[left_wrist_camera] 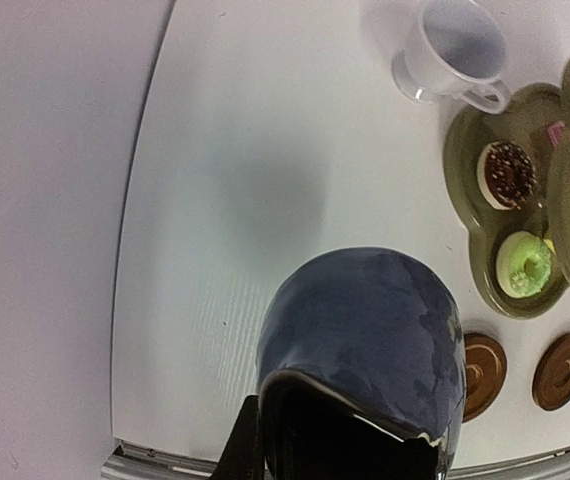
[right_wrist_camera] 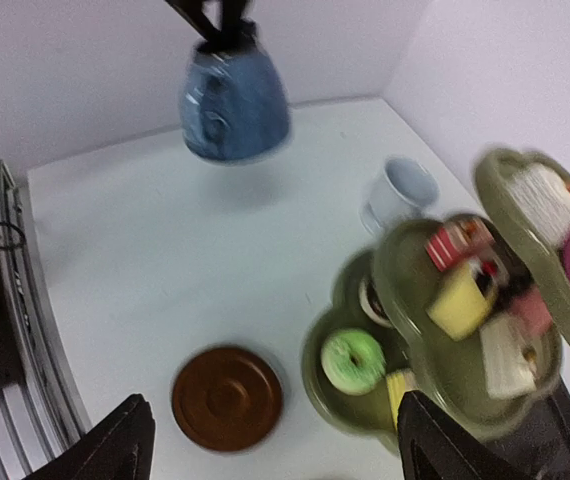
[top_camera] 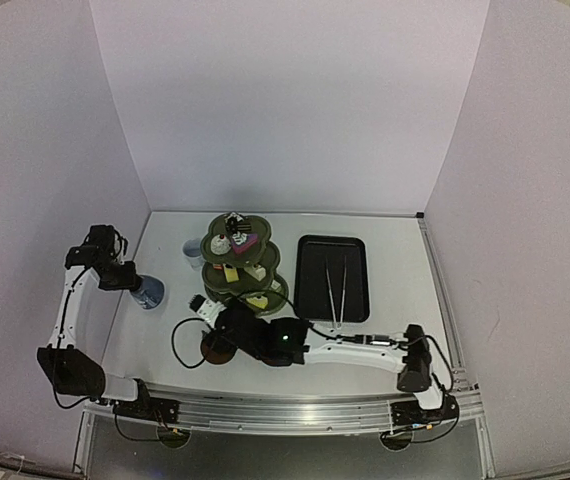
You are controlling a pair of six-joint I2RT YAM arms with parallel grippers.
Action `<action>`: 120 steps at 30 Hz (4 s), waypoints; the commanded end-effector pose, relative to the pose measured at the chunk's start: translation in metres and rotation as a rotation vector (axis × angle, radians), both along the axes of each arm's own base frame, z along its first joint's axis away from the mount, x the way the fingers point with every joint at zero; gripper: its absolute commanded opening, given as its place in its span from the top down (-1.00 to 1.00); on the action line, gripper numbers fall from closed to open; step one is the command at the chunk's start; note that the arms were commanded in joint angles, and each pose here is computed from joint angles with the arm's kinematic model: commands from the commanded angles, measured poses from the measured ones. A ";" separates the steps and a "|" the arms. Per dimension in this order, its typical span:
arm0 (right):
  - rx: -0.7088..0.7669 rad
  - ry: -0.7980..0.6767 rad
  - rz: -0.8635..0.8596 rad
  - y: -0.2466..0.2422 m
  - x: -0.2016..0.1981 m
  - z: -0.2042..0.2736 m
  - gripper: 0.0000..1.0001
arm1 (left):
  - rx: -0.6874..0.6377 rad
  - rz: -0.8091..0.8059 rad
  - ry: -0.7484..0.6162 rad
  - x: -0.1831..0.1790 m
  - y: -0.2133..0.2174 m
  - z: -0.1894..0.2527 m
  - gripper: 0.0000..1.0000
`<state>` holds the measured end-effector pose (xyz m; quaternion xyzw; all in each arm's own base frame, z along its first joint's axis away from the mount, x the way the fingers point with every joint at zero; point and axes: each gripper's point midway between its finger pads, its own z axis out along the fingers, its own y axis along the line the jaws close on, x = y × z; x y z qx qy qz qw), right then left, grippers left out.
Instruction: Serve the afternoon tea
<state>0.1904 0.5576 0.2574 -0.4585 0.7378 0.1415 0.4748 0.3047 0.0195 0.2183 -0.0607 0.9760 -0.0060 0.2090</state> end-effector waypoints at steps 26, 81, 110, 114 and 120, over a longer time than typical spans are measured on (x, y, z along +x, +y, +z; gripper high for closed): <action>0.270 -0.353 0.100 0.149 -0.006 -0.018 -0.08 | -0.216 -0.021 -0.148 -0.069 -0.070 0.022 1.00; 0.433 0.228 0.490 -0.083 0.011 0.009 1.00 | -0.557 -0.112 -0.313 -0.037 -0.088 0.041 -0.99; 0.577 -0.202 0.685 -0.160 0.020 -0.069 1.00 | -0.944 -0.130 -0.341 -0.008 -0.074 0.004 -0.99; 0.545 -0.223 0.698 -0.165 0.014 -0.079 1.00 | -0.950 -0.128 -0.342 -0.010 -0.075 0.004 -0.99; 0.542 -0.205 0.695 -0.165 0.013 -0.097 1.00 | -0.963 -0.126 -0.341 -0.011 -0.077 0.001 -0.99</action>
